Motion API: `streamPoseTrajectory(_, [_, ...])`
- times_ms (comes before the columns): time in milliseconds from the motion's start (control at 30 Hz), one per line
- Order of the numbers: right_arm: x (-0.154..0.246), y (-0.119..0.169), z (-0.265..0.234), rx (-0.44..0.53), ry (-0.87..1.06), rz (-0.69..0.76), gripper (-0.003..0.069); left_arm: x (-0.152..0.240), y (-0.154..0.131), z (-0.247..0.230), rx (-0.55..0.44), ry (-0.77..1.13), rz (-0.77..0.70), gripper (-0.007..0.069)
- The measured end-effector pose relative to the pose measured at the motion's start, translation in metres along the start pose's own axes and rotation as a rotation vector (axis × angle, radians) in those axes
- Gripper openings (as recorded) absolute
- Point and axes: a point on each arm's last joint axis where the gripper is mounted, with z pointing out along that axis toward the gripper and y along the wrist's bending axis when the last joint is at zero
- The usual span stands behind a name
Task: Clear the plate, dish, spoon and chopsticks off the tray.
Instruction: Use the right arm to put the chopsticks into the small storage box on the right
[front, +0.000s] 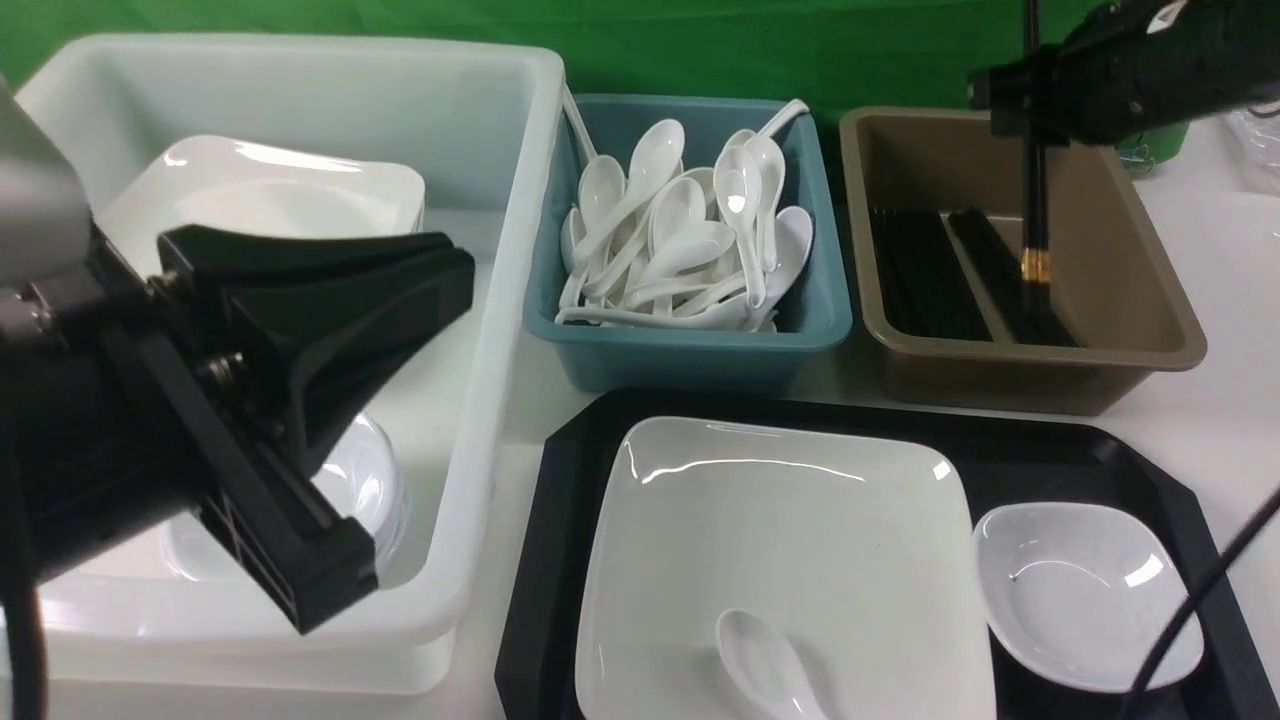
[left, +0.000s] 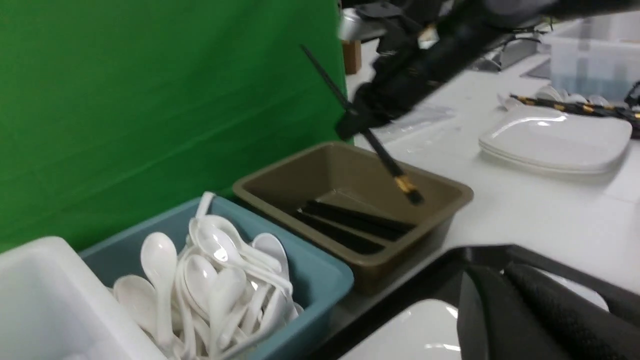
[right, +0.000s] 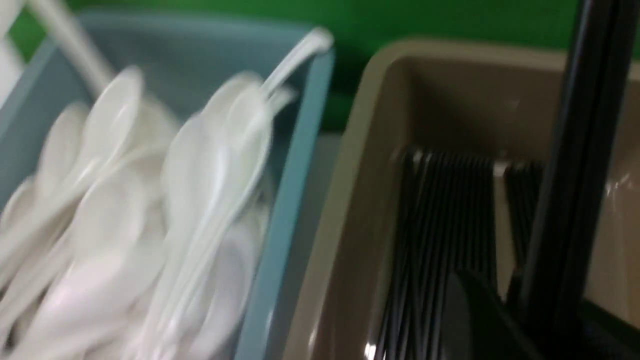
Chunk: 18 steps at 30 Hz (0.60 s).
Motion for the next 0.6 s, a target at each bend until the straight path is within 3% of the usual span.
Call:
streamPoseTrajectory(67, [-0.001,-0.005,0.013,0.007,0.006,0.020,0.0167,0.001,-0.001,0.000,0.005,0.008,0.006,0.0018])
streamPoseTrajectory(100, [0.001,-0.011,0.025,0.017,0.028,0.032,0.0264,0.002,-0.001,0.000,0.006,0.014,0.016,0.0018])
streamPoseTrajectory(133, [0.002,-0.012,0.028,0.018,0.037,0.035,0.0277,0.002,-0.001,0.000,0.006,0.014,0.017,0.0018])
streamPoseTrajectory(200, [0.008,-0.018,0.033,0.029,0.093,0.031,0.0442,0.004,-0.001,0.001,0.007,0.022,0.034,0.0018])
streamPoseTrajectory(267, [0.006,-0.019,0.024,0.034,0.121,0.022,0.0484,0.004,-0.001,0.001,0.007,0.023,0.038,0.0018])
streamPoseTrajectory(333, [0.004,-0.018,0.015,0.033,0.135,0.011,0.0486,0.004,-0.001,0.001,0.008,0.024,0.041,0.0018])
streamPoseTrajectory(400, [0.000,-0.014,-0.011,0.029,0.190,-0.034,0.0437,0.004,-0.001,0.001,0.010,0.027,0.042,0.0018])
streamPoseTrajectory(500, [-0.002,0.003,-0.059,0.007,0.291,-0.158,0.0286,0.006,-0.003,0.000,0.027,0.047,0.051,0.0018])
streamPoseTrajectory(600, [0.016,0.025,-0.093,-0.020,0.416,-0.264,0.0210,0.009,-0.005,0.000,0.051,0.071,0.054,0.0018])
